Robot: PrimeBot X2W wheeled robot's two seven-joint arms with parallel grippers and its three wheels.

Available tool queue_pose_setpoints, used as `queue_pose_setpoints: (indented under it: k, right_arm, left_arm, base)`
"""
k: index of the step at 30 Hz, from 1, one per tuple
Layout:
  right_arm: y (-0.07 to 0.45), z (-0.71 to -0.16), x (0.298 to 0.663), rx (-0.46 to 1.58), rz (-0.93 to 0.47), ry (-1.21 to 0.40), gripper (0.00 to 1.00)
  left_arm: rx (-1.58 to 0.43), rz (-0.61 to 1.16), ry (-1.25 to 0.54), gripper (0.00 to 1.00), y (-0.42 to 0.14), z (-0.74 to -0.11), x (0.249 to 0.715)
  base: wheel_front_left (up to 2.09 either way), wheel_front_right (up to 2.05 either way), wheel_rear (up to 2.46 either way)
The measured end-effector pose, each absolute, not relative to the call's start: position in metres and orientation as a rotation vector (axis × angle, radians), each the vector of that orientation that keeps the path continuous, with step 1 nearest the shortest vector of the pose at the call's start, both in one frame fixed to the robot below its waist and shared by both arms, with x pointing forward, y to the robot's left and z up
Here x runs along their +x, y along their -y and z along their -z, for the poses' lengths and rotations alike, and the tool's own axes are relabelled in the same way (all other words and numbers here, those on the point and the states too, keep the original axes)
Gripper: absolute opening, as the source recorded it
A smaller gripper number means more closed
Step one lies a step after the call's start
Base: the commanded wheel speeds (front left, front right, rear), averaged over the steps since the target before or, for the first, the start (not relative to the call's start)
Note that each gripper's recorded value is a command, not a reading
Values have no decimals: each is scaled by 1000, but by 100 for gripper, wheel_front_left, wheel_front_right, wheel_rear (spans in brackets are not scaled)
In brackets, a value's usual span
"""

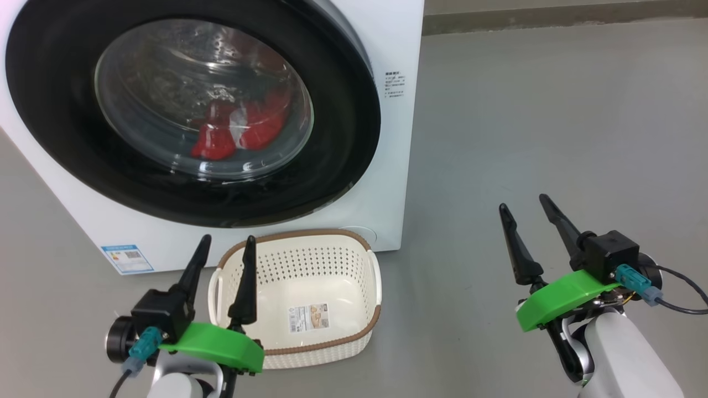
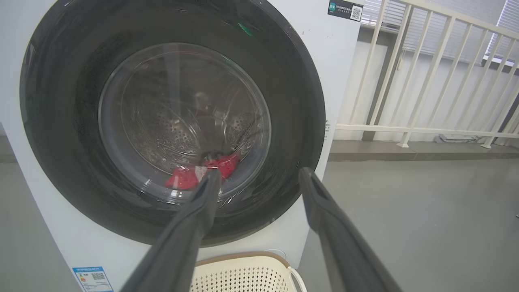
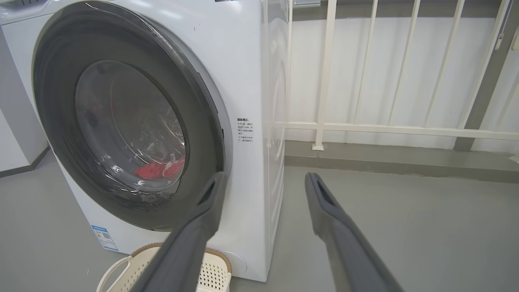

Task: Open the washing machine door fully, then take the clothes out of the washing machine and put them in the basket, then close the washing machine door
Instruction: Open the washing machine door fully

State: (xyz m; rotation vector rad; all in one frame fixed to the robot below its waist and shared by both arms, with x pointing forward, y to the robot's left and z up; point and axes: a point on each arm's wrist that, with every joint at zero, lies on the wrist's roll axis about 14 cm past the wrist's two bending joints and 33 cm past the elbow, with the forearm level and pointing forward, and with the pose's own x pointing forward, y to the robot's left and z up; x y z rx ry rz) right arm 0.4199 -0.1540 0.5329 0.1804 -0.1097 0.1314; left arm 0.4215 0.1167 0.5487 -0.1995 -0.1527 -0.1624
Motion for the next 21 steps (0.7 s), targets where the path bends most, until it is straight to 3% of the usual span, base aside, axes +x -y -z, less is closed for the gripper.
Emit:
queue_pose_setpoints:
  k: [6,7,9,11,12,21]
  right_arm:
    - [159,-533,427,180,-114,116,100]
    - [160,-534,431,181,-113,119,95]
    - [160,-536,438,183,-111,126,61]
    - [159,-536,445,190,-114,126,12]
    - [158,-535,448,200,-115,125,0]
    - [155,-523,483,395,-93,97,0]
  left_arm:
    - [-202,166,170,100,-115,-553,424]
    - [-203,167,172,100,-114,-553,425]
    - [-205,170,176,100,-113,-553,427]
    - [-206,169,180,100,-112,-553,429]
    - [-208,172,182,100,-112,-553,430]
    - [-220,172,189,100,-108,-550,444]
  base:
    - [0,0,0]
    - [0,0,0]
    - [0,0,0]
    - [0,0,0]
    - [0,0,0]
    - [0,0,0]
